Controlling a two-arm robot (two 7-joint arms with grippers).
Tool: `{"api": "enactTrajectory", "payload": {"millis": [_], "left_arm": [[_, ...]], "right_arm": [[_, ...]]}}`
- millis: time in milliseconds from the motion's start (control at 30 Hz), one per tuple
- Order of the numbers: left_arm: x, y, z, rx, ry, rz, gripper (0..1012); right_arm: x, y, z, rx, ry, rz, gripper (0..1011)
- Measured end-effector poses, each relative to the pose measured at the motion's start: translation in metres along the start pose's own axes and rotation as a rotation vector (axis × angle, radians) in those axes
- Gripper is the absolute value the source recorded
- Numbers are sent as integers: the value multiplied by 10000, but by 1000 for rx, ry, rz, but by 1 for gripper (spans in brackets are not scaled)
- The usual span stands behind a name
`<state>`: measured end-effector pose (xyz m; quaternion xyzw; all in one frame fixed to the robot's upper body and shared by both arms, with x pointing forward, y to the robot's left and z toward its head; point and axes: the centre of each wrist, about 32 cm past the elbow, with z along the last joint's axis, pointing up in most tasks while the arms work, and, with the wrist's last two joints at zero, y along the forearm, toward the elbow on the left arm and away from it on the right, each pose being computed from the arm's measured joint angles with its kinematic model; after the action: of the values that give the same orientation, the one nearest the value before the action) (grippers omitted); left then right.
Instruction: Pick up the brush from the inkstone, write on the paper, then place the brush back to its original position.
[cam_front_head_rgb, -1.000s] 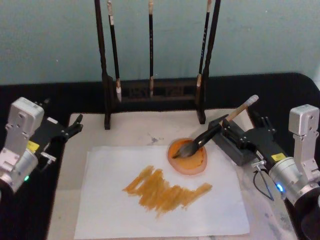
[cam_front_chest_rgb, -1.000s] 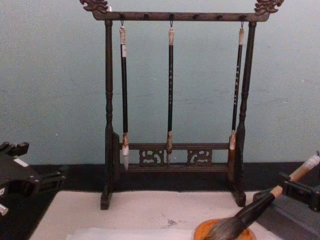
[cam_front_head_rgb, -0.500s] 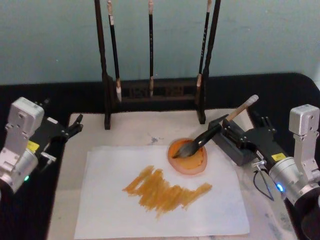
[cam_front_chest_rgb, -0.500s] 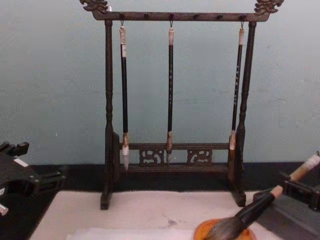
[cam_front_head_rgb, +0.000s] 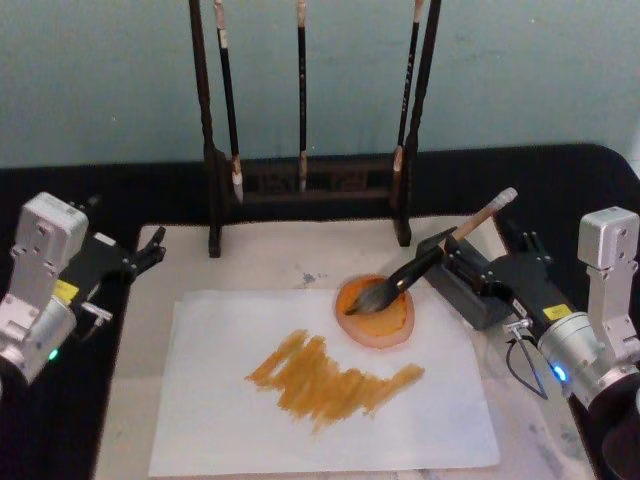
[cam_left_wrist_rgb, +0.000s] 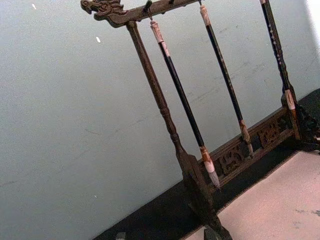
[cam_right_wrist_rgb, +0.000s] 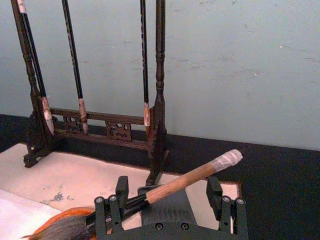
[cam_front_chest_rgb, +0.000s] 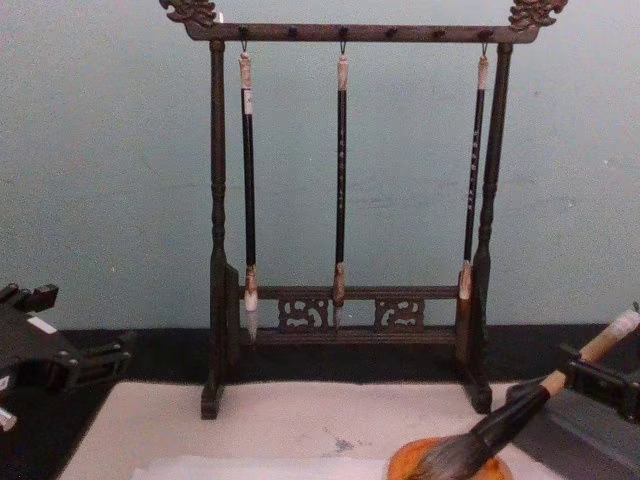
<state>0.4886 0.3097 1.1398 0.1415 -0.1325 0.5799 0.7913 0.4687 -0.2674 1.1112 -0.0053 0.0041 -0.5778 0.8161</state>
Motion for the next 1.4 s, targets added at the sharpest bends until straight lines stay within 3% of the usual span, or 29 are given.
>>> {"api": "enactTrajectory", "payload": {"millis": [1400], "left_arm": [[0, 0, 0, 0, 0, 0, 1009]], "right_arm": [[0, 0, 0, 0, 0, 0, 1000]]}}
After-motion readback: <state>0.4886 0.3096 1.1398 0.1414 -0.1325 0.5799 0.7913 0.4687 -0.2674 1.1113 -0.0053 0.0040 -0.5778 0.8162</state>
